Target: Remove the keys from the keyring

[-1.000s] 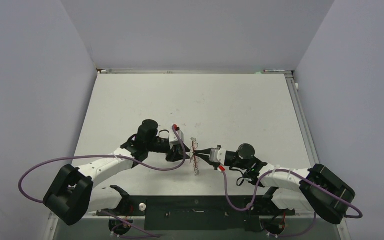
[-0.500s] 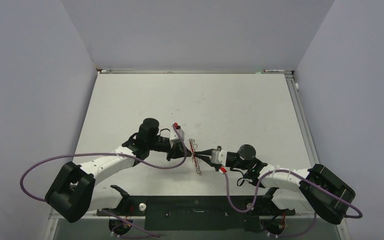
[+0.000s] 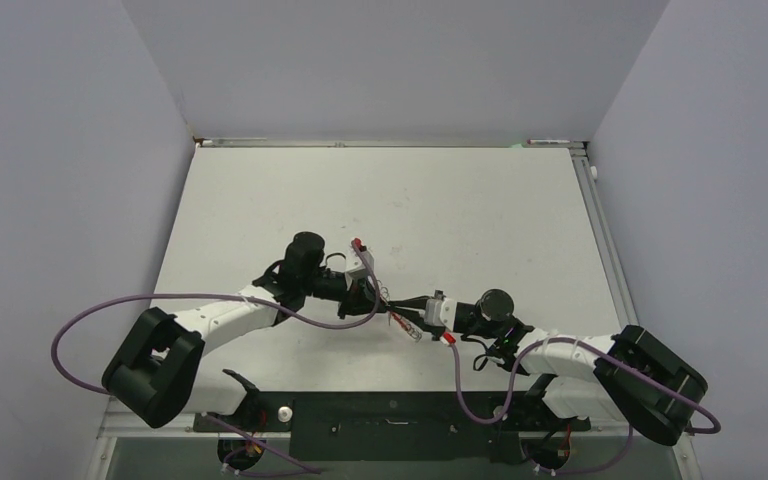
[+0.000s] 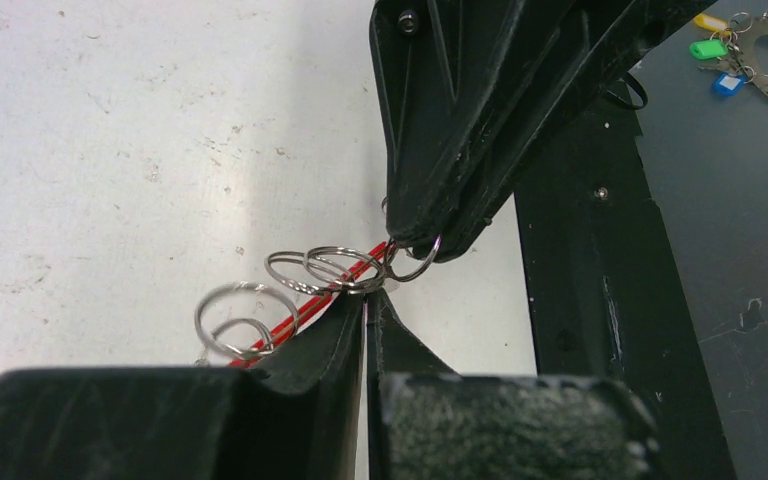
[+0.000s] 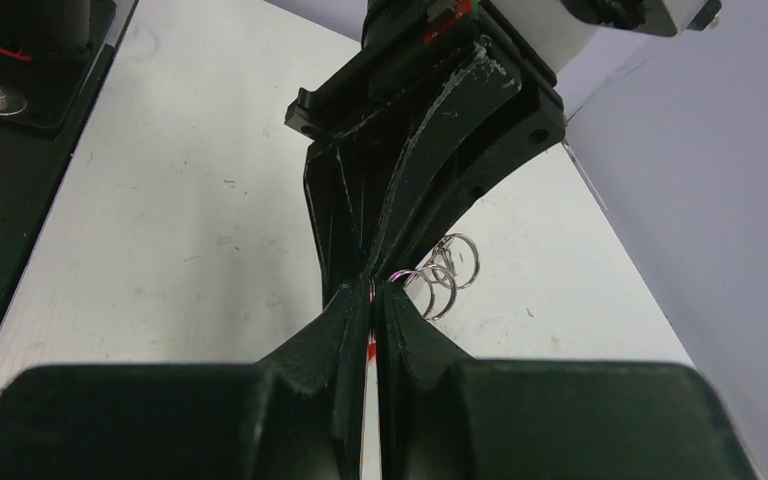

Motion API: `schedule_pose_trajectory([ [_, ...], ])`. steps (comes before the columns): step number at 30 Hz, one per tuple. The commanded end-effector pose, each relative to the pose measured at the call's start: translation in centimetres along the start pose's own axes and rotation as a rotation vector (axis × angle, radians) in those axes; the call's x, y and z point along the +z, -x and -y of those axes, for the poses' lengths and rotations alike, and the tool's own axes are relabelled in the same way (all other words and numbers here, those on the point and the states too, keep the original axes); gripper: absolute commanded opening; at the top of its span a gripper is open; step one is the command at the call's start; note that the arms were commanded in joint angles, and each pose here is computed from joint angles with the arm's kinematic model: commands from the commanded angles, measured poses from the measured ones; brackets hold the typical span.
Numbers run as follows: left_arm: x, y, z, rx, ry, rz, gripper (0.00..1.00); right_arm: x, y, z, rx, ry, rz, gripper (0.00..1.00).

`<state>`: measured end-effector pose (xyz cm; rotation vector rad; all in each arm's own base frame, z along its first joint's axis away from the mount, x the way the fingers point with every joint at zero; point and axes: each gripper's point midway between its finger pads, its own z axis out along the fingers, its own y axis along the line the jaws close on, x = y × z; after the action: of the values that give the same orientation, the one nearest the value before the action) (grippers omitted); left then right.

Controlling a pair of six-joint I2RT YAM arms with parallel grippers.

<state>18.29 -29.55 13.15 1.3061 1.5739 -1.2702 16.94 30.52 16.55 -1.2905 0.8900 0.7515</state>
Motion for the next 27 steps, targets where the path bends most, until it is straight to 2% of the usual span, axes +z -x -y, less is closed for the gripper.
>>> schedule_pose_trajectory([
  [1,0.5,2.2,-0.7,0.041,-0.004,0.044,0.00,0.4,2.4,0.8,-0.040,-0.016,0.097,0.05],
  [8,-0.1,0.8,-1.5,-0.023,0.023,0.009,0.00,0.1,1.2,2.0,-0.009,-0.073,0.042,0.05],
  [17,-3.6,-1.1,-3.0,-0.109,0.096,-0.058,0.00,-1.2,-2.5,4.0,0.082,-0.155,-0.104,0.05],
  [24,-8.6,-1.5,-6.8,-0.237,0.287,-0.149,0.00,-2.2,-5.1,5.6,0.161,-0.188,-0.237,0.05],
  [27,-11.3,-2.3,-8.5,-0.297,0.382,-0.225,0.00,-3.2,-6.7,6.4,0.205,-0.215,-0.317,0.05],
])
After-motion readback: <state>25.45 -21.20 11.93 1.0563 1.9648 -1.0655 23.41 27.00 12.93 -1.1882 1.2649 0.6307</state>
